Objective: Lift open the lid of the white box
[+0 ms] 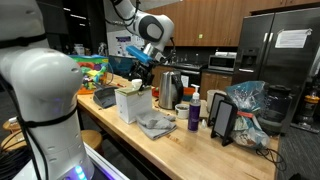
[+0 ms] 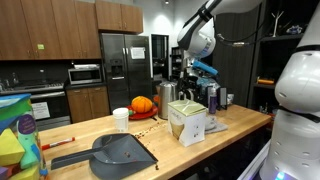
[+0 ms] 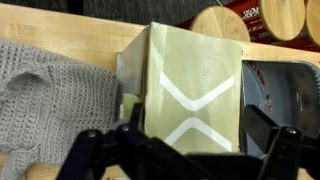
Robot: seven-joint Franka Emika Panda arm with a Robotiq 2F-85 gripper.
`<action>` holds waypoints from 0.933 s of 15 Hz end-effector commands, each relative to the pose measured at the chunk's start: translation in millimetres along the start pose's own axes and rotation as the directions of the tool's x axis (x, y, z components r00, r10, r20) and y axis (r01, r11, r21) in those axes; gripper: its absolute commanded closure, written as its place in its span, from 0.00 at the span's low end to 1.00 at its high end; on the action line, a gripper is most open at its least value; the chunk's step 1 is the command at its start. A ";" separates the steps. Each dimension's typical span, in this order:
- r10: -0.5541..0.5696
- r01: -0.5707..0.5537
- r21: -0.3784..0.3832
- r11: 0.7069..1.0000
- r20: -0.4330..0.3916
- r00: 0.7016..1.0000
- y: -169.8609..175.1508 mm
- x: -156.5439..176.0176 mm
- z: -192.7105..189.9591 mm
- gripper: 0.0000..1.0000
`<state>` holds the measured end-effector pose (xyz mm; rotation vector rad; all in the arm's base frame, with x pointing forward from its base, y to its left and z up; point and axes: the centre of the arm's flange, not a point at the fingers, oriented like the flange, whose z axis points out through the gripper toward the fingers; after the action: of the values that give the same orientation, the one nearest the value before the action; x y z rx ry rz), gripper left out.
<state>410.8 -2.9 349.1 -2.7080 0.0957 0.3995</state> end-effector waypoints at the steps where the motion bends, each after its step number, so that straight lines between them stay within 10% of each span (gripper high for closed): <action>1: 0.003 -0.003 -0.002 1.000 -0.003 1.000 -1.1 0.3 0.1 0.00; 14: 0.003 -0.003 0.004 1.000 0.004 1.000 -1.3 1.6 -0.1 0.00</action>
<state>411.9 -0.4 349.5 -2.7154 0.1086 0.3941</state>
